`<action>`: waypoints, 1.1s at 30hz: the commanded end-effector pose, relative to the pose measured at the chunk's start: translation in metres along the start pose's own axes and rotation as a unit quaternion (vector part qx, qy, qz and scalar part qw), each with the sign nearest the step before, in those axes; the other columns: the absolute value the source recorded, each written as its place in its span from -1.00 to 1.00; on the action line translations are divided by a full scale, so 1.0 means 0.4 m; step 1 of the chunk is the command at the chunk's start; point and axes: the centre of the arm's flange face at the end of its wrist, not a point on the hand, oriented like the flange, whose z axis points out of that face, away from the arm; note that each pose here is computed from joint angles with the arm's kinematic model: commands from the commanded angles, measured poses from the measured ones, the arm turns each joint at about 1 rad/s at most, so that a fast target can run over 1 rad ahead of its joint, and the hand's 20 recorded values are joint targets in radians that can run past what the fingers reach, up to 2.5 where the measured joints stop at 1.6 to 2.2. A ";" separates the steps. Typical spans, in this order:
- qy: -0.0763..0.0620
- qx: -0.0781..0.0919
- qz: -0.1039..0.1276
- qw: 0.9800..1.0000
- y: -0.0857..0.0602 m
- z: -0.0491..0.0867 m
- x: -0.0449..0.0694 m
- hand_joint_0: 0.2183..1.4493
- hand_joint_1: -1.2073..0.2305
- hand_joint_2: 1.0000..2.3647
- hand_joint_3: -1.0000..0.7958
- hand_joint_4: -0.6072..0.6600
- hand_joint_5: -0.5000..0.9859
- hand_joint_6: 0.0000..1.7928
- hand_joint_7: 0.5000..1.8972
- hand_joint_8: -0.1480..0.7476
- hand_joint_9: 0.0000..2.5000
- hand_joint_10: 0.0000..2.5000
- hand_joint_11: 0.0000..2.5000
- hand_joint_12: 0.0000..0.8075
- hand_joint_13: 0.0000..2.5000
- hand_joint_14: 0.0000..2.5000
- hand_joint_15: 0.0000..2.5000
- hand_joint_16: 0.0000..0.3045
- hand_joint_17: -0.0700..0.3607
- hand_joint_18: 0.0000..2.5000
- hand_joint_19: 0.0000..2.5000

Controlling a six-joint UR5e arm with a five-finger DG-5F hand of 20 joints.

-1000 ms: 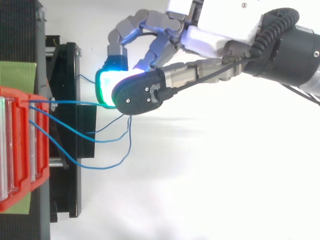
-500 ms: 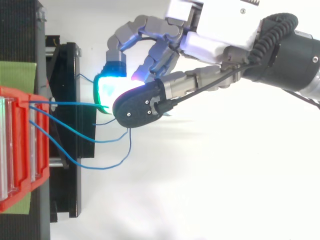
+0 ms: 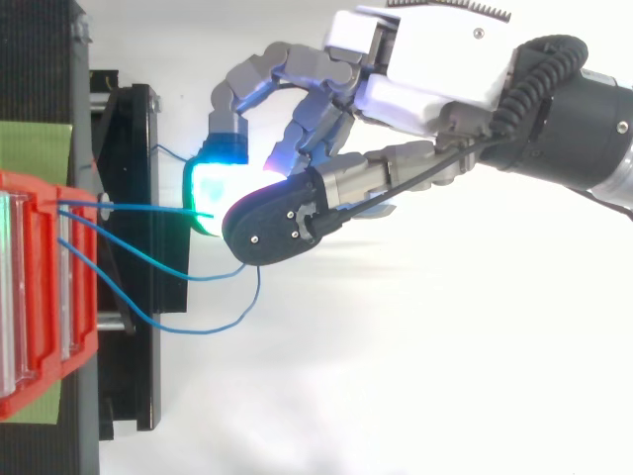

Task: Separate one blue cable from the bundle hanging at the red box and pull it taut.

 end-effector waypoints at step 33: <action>0.001 0.006 0.000 1.000 -0.003 -0.004 0.007 -0.31 -0.25 -0.97 -0.05 0.23 -0.61 -0.02 -0.50 0.18 -0.16 -0.81 -0.02 -0.12 0.03 -0.30 -0.01 -0.66 -0.13 -0.17 -0.34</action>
